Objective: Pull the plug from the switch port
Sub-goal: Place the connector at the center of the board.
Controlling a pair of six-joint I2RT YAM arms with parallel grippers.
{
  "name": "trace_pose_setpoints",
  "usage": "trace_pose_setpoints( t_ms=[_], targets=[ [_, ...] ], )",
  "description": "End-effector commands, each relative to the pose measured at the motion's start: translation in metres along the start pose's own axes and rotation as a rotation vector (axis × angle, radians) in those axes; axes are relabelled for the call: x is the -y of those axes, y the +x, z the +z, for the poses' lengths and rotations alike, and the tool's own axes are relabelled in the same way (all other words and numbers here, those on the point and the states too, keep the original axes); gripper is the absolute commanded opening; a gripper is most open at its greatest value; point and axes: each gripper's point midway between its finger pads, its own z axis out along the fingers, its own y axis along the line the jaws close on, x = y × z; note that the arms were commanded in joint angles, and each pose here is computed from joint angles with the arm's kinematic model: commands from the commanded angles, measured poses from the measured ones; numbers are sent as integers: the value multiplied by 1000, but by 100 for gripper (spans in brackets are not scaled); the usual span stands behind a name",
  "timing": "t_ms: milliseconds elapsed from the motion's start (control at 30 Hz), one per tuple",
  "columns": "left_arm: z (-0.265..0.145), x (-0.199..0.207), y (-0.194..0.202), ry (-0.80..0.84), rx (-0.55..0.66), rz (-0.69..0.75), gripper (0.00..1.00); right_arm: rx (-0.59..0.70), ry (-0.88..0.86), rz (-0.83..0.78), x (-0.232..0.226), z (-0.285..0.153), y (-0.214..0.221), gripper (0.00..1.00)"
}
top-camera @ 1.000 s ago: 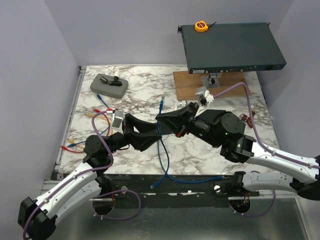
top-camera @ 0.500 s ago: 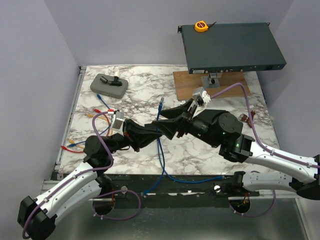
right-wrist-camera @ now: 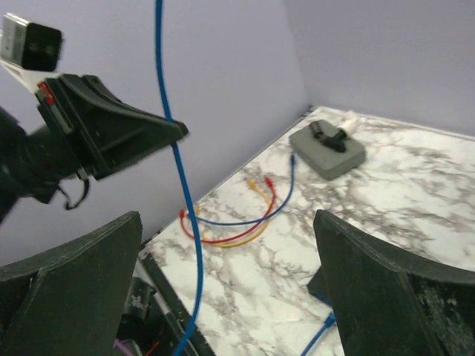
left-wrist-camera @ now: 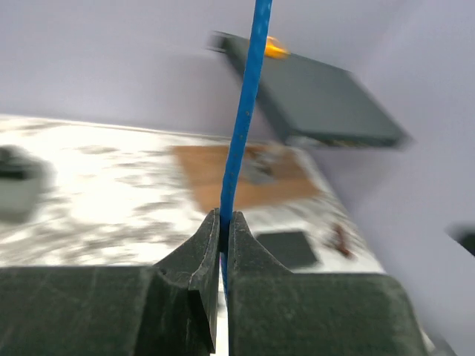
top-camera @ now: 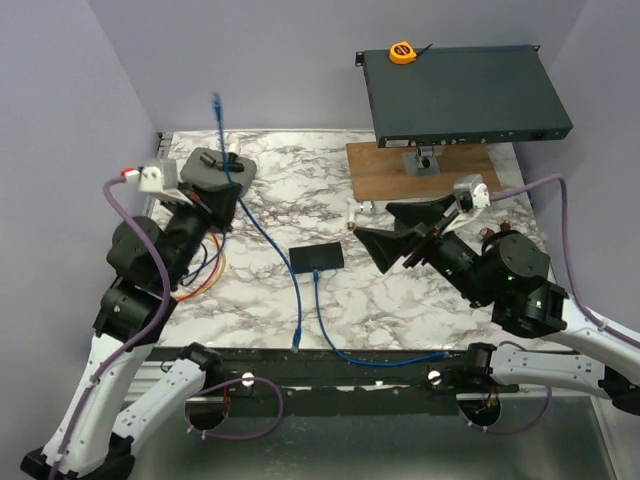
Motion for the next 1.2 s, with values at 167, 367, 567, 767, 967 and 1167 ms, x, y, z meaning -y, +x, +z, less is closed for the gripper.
trace_pose_setpoints(
  t_ms=[167, 367, 567, 767, 967, 1167],
  targets=[
    [-36, -221, 5, -950, -211, 21, 0, -141, 118, -71, 39, -16, 69, 100],
    [-53, -309, 33, -1182, -133, -229, 0, -203, 87, -31, 38, -15, 111, 100],
    [-76, -366, 66, -1371, -175, -268, 0, -270, 76, -4, 40, -20, 143, 100],
    [-106, -397, 79, -1516, -227, -243, 0, -283, 121, -3, 54, -31, 156, 100],
    [-130, -409, 86, -1572, -197, -288, 3, -304, 134, -10, 59, -34, 167, 100],
    [-130, -409, 87, -1566, -194, -304, 41, -320, 132, -20, 58, -31, 170, 100]
  ],
)
